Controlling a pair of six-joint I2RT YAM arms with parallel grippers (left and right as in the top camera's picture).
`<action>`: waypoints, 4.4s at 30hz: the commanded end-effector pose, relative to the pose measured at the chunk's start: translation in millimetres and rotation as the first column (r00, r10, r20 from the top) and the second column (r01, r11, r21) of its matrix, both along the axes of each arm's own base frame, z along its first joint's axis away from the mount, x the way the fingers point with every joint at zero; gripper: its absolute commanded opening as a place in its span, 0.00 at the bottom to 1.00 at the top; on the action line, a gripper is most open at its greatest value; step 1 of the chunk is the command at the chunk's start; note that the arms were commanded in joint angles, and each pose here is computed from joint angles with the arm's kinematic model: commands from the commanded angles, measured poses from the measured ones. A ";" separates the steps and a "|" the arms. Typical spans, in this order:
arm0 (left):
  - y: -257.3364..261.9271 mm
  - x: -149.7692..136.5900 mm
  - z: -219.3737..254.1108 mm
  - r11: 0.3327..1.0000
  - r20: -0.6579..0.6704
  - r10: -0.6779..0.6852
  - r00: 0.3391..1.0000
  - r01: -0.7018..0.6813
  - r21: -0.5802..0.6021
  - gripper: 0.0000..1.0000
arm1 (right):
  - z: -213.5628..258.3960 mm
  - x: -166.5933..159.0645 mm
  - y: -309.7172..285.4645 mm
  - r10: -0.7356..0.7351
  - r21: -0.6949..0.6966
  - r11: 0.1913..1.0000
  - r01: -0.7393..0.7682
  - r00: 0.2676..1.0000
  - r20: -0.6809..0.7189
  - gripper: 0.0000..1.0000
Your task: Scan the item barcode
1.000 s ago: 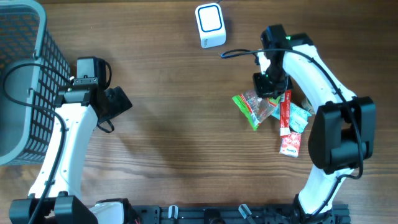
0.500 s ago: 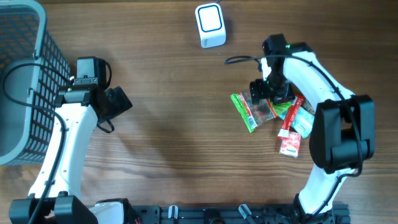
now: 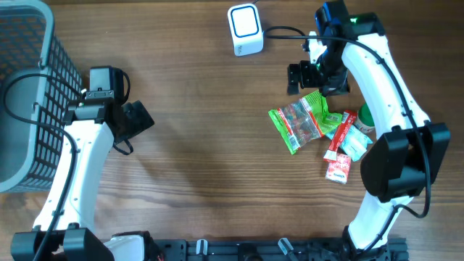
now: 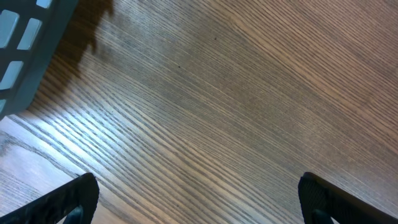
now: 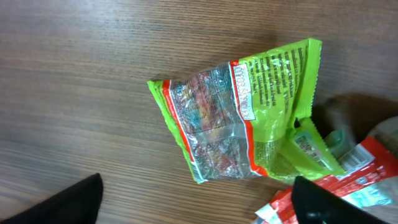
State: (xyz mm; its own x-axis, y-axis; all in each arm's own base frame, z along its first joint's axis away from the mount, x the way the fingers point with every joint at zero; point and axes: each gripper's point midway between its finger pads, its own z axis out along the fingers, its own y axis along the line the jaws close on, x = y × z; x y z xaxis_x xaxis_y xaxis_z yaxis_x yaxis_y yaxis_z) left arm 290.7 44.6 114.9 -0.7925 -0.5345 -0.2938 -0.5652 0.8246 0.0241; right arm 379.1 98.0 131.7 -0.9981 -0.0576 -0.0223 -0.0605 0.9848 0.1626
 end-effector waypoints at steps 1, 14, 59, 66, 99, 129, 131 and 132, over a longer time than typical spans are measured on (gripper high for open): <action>1.2 3.2 5.2 1.000 0.015 -0.004 1.000 0.004 0.001 1.00 | 6.0 2.6 5.2 -0.005 0.031 1.000 0.005 1.000 0.016 1.00; 1.2 3.2 5.2 1.000 0.015 -0.004 1.000 0.004 0.001 1.00 | 6.5 9.0 6.5 -0.039 0.038 0.999 0.038 0.999 0.035 1.00; 1.1 3.3 5.2 1.000 0.015 -0.004 1.000 0.004 0.001 1.00 | 145.8 104.1 25.1 -0.081 0.165 0.985 -0.043 0.733 0.675 1.00; 1.2 3.2 5.2 1.000 0.015 -0.004 1.000 0.004 0.001 1.00 | 309.3 12.4 7.6 -0.136 0.206 0.972 -0.112 0.443 0.886 1.00; 1.2 3.2 5.2 1.000 0.015 -0.004 1.000 0.004 0.001 1.00 | 217.4 -188.4 -87.7 -0.184 0.212 0.977 -0.015 -0.554 0.812 1.00; 1.2 3.2 5.2 1.000 0.015 -0.004 1.000 0.004 0.001 1.00 | 47.4 -137.2 -55.4 0.013 -0.014 0.997 -0.076 -0.008 1.000 1.00; 1.2 3.3 5.3 1.000 0.016 -0.004 1.000 0.004 0.001 1.00 | 47.4 -137.2 -55.4 0.013 -0.014 0.997 -0.076 -0.008 1.000 1.00; 1.2 3.2 5.2 1.000 0.015 -0.004 1.000 0.004 0.001 1.00 | 47.4 -137.2 -55.4 0.013 -0.014 0.997 -0.076 -0.008 1.000 1.00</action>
State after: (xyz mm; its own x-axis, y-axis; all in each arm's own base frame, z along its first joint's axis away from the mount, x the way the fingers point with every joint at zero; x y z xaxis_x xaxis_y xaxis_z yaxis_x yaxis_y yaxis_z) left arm 290.6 44.6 114.9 -0.7926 -0.5345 -0.2935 -0.5652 0.8246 0.0243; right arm 242.8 41.1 177.0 0.0196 -0.0535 -0.9984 -0.2265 0.9724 -0.0565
